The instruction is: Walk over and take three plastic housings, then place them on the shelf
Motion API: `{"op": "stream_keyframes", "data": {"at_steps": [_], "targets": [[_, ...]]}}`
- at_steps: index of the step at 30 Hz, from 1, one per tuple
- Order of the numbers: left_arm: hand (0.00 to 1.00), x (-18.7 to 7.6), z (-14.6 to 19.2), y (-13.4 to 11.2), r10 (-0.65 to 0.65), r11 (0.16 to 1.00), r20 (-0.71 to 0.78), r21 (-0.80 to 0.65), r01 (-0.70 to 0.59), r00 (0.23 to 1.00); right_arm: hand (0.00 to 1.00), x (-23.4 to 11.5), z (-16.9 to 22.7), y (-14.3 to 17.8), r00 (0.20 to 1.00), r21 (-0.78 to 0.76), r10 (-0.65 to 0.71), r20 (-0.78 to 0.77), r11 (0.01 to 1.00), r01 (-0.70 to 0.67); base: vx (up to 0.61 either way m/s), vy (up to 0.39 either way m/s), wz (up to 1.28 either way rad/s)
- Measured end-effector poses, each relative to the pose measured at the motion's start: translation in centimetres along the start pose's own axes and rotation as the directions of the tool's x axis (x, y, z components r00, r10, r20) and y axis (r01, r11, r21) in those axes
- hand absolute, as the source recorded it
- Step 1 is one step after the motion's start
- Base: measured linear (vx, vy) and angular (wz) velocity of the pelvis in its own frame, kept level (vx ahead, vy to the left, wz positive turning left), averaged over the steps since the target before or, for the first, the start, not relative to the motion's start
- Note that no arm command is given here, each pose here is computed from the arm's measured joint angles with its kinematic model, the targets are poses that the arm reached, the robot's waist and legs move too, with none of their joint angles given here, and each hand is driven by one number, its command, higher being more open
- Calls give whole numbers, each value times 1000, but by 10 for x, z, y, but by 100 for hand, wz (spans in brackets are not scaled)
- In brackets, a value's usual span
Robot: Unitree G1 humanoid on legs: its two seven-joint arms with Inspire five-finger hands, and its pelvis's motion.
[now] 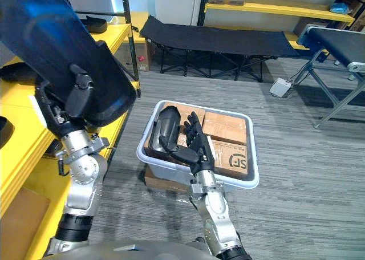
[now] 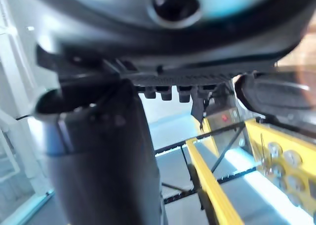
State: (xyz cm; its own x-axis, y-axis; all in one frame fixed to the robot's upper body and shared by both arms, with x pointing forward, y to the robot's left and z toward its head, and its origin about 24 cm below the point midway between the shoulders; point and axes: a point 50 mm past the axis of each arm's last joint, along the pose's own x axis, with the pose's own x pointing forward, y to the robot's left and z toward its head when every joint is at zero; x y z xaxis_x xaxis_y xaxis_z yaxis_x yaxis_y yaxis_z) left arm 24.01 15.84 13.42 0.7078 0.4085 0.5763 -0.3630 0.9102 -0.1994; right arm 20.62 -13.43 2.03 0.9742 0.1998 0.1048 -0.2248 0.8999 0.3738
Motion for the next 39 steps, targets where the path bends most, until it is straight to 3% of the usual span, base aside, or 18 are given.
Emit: {"op": "stream_keyframes", "data": {"at_steps": [3, 5, 10, 15, 20, 25, 28, 30, 33, 39], "targets": [[0, -2, -1, 7, -111, 991, 3, 69, 110, 994, 100, 0, 19, 12, 991, -14, 111, 77, 994, -110, -3, 18, -10], [0, -9, -5, 18, -147, 986, -49, 68, 150, 988, 100, 1, 31, 15, 989, -93, 100, 108, 992, -90, 15, 33, -20], [0, -18, -9, 42, -112, 994, -141, -6, 113, 984, 100, -6, 34, -10, 996, -120, -50, 70, 991, 58, 21, 17, -2], [0, -24, 2, 74, -51, 999, -159, -24, 48, 986, 100, -10, 26, -22, 995, 39, -103, 6, 994, 102, 1, 4, 38], [0, -34, 19, 104, -5, 998, -153, 62, 15, 988, 100, 11, -6, -5, 991, 15, 7, -135, 1000, -5, -43, -8, 60], [0, -59, 23, 133, 72, 993, -243, 111, -46, 967, 100, 22, -19, 28, 970, -13, 147, -193, 988, -152, -21, -12, 64], [0, -68, 24, 135, 68, 995, -272, 93, -44, 960, 100, 25, -17, 28, 971, -21, 150, -188, 987, -157, 2, 3, 57], [0, -66, 26, 127, -8, 999, -268, 36, 19, 964, 100, 27, -14, 21, 977, -65, 113, -179, 990, -126, -18, 4, 107], [0, -56, 19, 93, -235, 971, -229, -99, 218, 945, 100, 22, -4, -13, 984, -173, -35, -172, 985, 5, -23, 112, 148], [0, -50, 20, 83, -295, 954, -204, -119, 275, 934, 100, 13, -5, -18, 984, -151, -15, -175, 988, -12, -66, 99, -16]]}}
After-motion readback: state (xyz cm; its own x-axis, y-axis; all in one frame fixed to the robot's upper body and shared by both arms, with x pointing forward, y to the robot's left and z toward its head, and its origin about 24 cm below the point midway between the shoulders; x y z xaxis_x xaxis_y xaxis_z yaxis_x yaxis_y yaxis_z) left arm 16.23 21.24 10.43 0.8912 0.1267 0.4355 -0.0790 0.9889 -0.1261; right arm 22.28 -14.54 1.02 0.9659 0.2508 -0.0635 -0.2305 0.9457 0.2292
